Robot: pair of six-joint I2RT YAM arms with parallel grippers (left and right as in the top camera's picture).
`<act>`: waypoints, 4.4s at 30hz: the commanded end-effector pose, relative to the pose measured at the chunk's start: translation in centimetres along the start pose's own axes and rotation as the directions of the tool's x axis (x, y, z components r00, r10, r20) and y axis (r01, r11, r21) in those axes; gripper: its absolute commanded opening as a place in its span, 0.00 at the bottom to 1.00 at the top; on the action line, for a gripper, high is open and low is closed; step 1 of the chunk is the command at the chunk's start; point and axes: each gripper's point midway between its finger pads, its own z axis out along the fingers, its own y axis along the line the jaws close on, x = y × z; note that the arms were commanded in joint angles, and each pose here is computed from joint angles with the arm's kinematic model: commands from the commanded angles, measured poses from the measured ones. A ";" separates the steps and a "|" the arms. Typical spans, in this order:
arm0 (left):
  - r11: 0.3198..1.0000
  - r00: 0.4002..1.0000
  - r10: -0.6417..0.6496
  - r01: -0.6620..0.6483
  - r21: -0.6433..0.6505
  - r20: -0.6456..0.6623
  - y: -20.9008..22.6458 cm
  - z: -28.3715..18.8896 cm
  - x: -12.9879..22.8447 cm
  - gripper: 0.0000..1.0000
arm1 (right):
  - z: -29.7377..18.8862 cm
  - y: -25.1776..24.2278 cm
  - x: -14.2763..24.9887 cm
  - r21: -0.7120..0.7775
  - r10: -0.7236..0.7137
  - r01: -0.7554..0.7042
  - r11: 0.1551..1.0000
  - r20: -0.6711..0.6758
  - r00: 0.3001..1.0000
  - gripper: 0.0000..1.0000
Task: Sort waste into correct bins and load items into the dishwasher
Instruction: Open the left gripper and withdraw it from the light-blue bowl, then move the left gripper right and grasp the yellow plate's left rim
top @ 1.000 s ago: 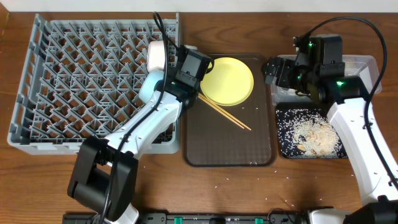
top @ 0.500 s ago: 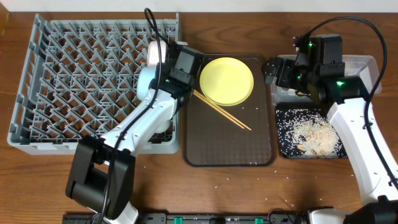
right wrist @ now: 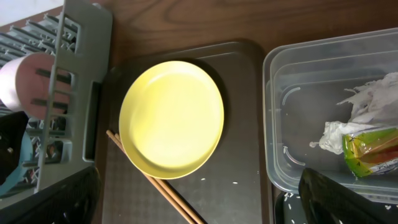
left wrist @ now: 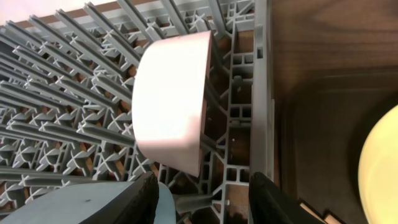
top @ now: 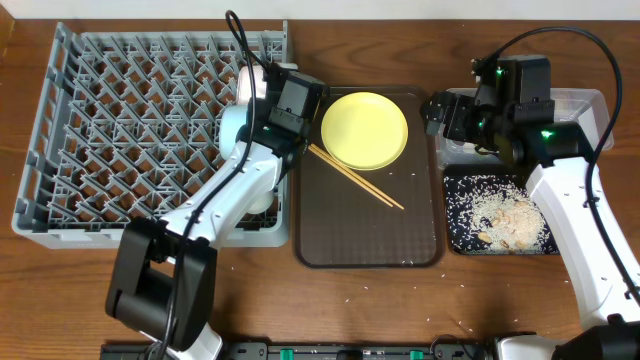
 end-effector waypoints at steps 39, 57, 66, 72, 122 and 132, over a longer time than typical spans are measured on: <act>0.986 0.993 0.119 -0.117 -0.121 0.008 2.0 1.4 -0.6 0.48 | -0.3 0.2 -0.5 0.003 -0.005 0.005 1.000 0.015 1.000 0.99; 0.979 0.984 0.178 -0.180 0.096 0.031 -5.5 -0.5 0.5 0.55 | -0.3 0.2 -0.5 0.003 -0.005 0.005 1.000 0.014 1.000 0.99; 0.948 0.989 0.108 -0.131 0.291 0.097 -9.3 -5.3 -1.2 0.56 | -0.3 0.2 -0.5 0.003 -0.005 0.005 1.000 0.015 1.000 0.99; 0.929 0.991 0.053 -0.095 0.358 0.125 -9.4 -7.5 -2.6 0.56 | -0.3 0.2 -0.5 0.003 -0.005 0.005 1.000 0.015 1.000 0.99; 0.749 0.753 -0.184 0.523 0.406 -0.631 -16.1 3.6 7.3 0.51 | -0.3 0.2 -0.5 0.003 -0.005 0.005 1.000 0.015 1.000 0.99; 0.726 0.714 -0.212 0.572 0.382 -0.667 -17.4 2.6 7.6 0.47 | -0.3 0.2 -0.5 0.003 -0.005 0.005 1.000 0.015 1.000 0.99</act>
